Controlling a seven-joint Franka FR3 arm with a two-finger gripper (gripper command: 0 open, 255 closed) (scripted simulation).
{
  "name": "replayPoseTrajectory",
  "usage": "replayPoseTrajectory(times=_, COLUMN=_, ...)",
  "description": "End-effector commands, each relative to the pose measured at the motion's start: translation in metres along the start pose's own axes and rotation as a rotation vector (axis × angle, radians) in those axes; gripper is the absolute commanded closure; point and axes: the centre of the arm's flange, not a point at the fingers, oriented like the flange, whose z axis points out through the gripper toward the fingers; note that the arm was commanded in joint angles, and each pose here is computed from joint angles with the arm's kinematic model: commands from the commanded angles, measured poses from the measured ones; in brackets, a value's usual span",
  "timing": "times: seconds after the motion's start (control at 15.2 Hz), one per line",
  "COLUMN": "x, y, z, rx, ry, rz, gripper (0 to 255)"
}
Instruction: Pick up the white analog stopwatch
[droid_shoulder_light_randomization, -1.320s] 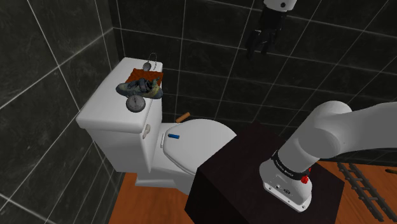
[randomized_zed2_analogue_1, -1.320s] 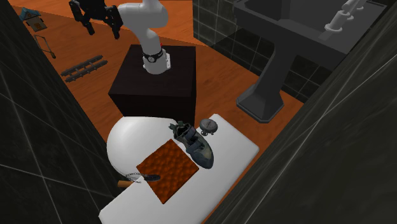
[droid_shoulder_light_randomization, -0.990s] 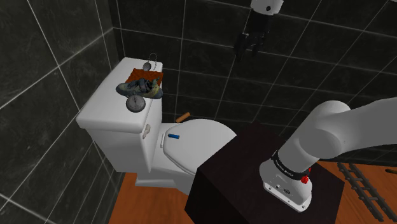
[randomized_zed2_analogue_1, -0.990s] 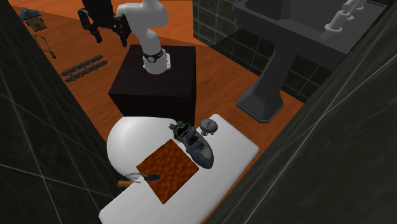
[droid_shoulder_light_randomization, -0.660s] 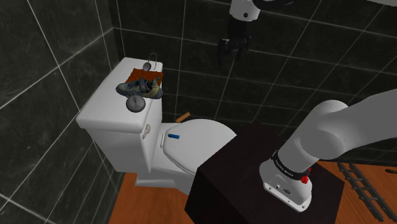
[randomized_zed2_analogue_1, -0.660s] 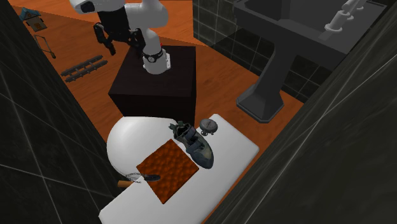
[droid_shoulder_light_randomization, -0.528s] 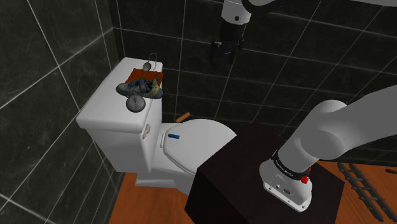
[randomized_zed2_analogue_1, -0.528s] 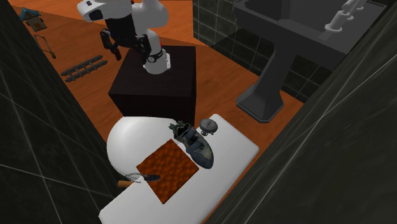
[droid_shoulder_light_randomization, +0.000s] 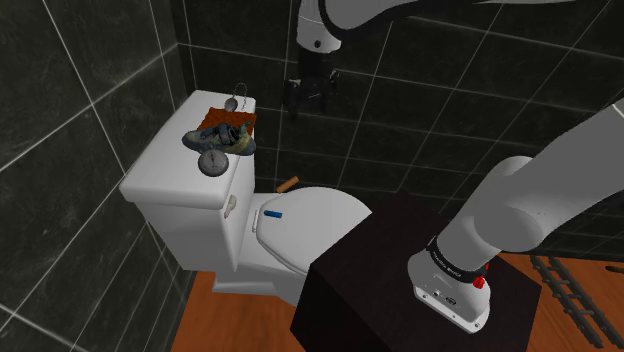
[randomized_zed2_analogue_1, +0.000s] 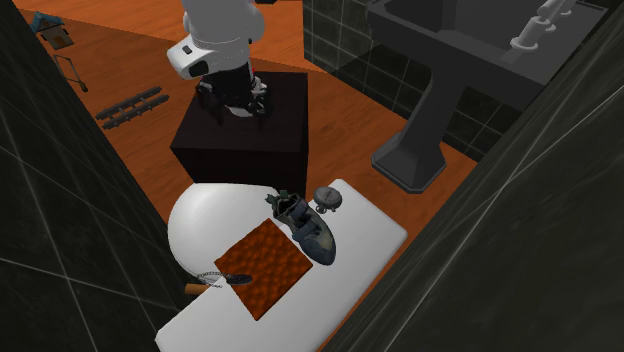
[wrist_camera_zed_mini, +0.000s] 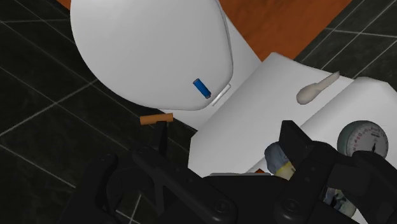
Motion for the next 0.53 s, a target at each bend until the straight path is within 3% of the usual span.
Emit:
replayPoseTrajectory(times=0.0, x=0.012, y=-0.023, z=0.010, rx=0.003, ry=-0.005, rz=-0.003, gripper=0)
replayPoseTrajectory(times=0.46, x=0.053, y=-0.100, z=0.041, rx=0.011, ry=-0.019, rz=-0.016, gripper=0)
